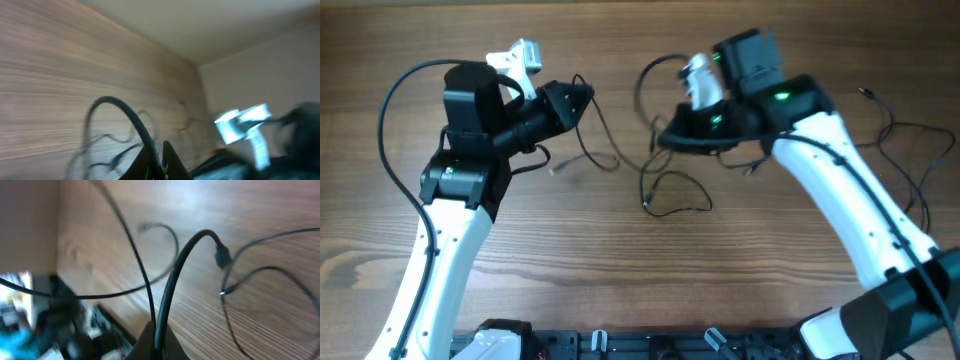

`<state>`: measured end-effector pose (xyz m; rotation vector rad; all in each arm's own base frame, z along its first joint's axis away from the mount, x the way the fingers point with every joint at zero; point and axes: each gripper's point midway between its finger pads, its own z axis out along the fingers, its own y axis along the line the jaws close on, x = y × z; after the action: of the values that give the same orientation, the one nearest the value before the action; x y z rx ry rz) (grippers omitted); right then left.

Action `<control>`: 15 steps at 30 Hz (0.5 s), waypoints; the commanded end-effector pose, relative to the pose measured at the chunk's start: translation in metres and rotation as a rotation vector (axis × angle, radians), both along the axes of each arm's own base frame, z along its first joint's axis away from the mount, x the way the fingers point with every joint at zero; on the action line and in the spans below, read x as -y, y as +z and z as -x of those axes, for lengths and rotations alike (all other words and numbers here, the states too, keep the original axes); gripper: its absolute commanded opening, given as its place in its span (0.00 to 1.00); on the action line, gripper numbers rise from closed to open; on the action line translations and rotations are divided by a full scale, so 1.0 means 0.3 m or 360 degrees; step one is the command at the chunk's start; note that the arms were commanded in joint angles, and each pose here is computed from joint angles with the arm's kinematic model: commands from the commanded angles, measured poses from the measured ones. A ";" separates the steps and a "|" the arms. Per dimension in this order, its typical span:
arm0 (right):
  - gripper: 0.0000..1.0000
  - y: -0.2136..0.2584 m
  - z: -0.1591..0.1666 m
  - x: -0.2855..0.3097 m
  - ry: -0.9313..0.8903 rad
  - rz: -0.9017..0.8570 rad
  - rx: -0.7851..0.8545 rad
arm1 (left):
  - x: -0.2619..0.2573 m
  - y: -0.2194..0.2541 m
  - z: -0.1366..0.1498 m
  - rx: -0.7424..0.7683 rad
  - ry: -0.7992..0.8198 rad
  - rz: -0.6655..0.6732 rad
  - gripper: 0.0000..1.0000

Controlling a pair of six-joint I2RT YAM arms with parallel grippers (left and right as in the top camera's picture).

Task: Untangle cables

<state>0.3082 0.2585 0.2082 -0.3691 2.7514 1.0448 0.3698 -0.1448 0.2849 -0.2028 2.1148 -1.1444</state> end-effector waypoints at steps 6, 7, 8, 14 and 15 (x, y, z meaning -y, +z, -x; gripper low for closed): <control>0.09 0.003 0.078 -0.182 0.0376 -0.0100 0.0195 | 0.051 0.082 0.032 -0.0122 -0.0091 0.0305 0.07; 0.09 0.008 0.088 -0.199 0.0399 -0.0115 0.0205 | 0.051 0.082 0.031 -0.0122 -0.0090 0.0304 0.07; 0.09 0.011 0.095 -0.211 0.0416 -0.0123 0.0215 | 0.050 0.081 0.030 -0.0121 -0.0086 0.0303 0.07; 0.15 0.030 0.145 -0.289 0.0513 -0.0172 0.0272 | 0.027 0.073 0.006 -0.0151 0.0023 0.0309 0.06; 0.15 0.037 0.150 -0.298 0.0527 -0.0193 0.0276 | 0.019 0.070 -0.001 -0.0160 0.0057 0.0312 0.06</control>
<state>0.2707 0.3374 0.2197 -0.8182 2.5360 1.1325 0.3634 -0.1572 0.2999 -0.3246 2.1025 -1.3621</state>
